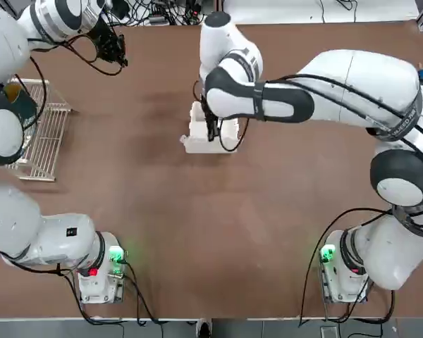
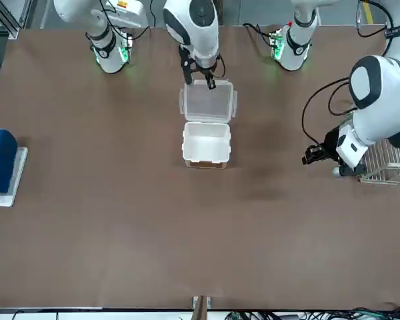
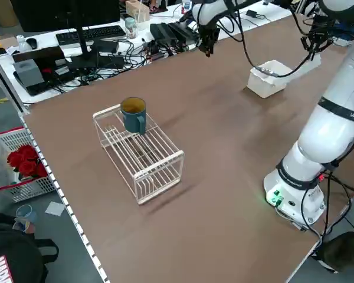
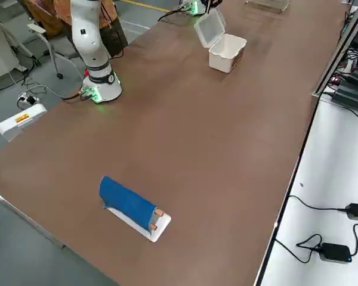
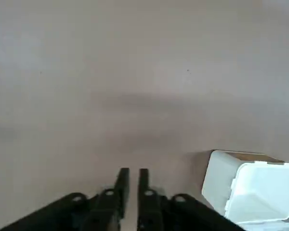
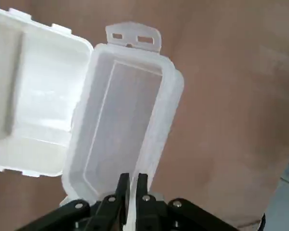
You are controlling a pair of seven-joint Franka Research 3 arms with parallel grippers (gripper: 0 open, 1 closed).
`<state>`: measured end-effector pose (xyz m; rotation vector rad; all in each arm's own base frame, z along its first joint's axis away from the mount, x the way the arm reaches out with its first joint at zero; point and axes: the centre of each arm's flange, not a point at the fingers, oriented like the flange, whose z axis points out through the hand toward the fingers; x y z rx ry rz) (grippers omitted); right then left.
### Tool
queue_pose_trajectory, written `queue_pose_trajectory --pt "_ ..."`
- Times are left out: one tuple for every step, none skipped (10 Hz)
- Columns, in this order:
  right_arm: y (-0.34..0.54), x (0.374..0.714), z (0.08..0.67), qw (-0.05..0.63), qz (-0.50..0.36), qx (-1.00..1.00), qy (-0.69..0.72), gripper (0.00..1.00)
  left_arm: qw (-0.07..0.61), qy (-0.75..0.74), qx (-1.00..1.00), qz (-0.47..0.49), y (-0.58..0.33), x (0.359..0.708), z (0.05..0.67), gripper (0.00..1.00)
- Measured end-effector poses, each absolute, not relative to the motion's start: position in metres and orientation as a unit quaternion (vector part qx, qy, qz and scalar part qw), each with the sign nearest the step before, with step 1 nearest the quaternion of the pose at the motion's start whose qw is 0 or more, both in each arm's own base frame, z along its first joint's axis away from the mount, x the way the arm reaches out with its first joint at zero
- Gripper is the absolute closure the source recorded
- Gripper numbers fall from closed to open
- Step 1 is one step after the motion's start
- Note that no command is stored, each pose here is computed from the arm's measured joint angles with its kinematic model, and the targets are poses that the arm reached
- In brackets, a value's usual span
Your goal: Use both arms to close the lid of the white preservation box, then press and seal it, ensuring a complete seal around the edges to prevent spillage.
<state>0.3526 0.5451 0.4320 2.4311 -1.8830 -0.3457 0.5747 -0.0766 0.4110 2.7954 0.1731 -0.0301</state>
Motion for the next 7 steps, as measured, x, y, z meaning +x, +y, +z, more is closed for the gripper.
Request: queue_pose_trajectory --pt "0.54 0.366 0.437 0.013 -0.11 0.784 -0.61 0.9 0.17 0.061 0.984 -0.015 -0.087 0.574 0.407 0.9" --pt "0.535 0.377 0.441 0.003 -0.109 0.784 -0.612 0.91 0.17 0.059 0.984 -0.019 -0.097 0.573 0.404 0.98" --pt "0.532 0.385 0.444 -0.004 -0.11 0.783 -0.612 0.92 0.169 0.06 0.983 -0.025 -0.107 0.572 0.401 0.99" --pt "0.529 0.392 0.446 -0.011 -0.112 0.783 -0.612 0.93 0.169 0.064 0.983 -0.031 -0.116 0.57 0.399 0.99" --pt "0.525 0.399 0.448 -0.016 -0.113 0.784 -0.611 0.93 0.168 0.073 0.982 -0.037 -0.122 0.567 0.396 0.99" --pt "0.523 0.405 0.449 -0.021 -0.113 0.784 -0.61 0.93 0.167 0.087 0.981 -0.045 -0.126 0.564 0.392 0.99" --pt "0.52 0.41 0.449 -0.025 -0.111 0.783 -0.611 0.93 0.165 0.107 0.979 -0.054 -0.133 0.561 0.389 0.99"
